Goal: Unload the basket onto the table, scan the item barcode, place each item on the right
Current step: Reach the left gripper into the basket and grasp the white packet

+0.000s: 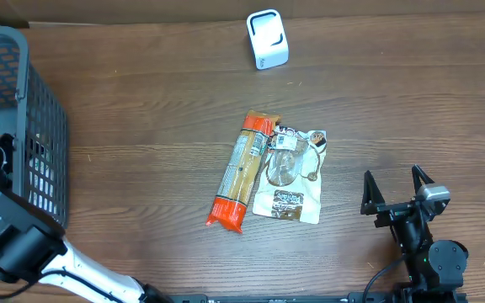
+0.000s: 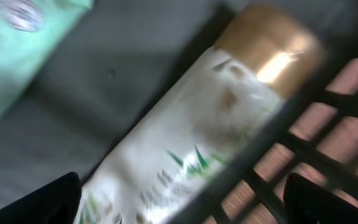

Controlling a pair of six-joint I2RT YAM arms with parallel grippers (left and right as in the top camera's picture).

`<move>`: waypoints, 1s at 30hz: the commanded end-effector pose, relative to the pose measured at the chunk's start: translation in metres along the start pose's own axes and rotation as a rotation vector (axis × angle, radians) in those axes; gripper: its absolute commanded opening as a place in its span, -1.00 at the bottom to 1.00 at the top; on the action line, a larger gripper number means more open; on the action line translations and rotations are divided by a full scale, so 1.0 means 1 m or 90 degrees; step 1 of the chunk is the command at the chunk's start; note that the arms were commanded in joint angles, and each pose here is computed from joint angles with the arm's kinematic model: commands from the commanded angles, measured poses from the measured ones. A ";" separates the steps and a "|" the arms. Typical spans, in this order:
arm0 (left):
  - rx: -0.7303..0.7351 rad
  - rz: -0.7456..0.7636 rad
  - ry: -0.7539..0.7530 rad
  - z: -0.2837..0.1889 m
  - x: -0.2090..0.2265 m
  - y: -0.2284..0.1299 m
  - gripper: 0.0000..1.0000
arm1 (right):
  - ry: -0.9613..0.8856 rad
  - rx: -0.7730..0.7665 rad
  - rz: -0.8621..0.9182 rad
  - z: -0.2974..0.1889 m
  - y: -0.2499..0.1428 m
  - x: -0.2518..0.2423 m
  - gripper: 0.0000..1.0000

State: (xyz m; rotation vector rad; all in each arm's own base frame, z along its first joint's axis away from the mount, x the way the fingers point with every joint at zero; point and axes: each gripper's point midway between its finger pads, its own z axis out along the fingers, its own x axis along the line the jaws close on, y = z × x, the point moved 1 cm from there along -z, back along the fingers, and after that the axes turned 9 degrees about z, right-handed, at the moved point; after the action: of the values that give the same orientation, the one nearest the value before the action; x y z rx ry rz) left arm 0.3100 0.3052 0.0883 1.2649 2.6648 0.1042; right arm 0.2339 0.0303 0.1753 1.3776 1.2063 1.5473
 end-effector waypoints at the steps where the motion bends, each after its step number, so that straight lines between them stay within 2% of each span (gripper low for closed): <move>1: 0.048 0.025 -0.016 0.033 -0.001 -0.008 0.89 | 0.007 0.001 0.002 0.000 -0.003 0.001 1.00; 6: 0.089 0.018 -0.023 0.062 0.003 -0.016 0.77 | 0.007 0.001 0.002 0.000 -0.003 0.001 1.00; 8: 0.102 0.015 -0.025 0.070 0.004 -0.020 0.57 | 0.007 0.001 0.002 0.000 -0.003 0.001 1.00; 11: 0.117 0.012 -0.027 0.078 0.005 -0.023 -0.47 | 0.007 0.001 0.002 0.000 -0.003 0.001 1.00; 12: 0.117 0.012 -0.028 0.079 0.005 -0.024 -0.74 | 0.007 0.001 0.002 0.000 -0.003 0.001 1.00; 13: 0.117 0.012 -0.028 0.079 0.005 -0.023 -0.91 | 0.007 0.001 0.002 0.000 -0.003 0.001 1.00; 21: 0.090 -0.021 -0.032 0.046 0.000 -0.002 -0.91 | 0.007 0.001 0.002 0.000 -0.003 0.001 1.00; 26: 0.007 -0.008 -0.097 -0.019 -0.025 0.037 -0.91 | 0.007 0.001 0.002 0.000 -0.003 0.001 1.00; 30: -0.107 0.023 -0.136 -0.097 -0.047 0.067 -0.91 | 0.007 0.001 0.002 0.000 -0.003 0.001 1.00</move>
State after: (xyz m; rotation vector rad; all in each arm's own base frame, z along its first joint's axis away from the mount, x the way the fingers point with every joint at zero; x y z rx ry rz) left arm 0.3390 0.3129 0.1121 1.2466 2.5923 -0.0593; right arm 0.2339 0.0303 0.1752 1.3775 1.2066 1.5463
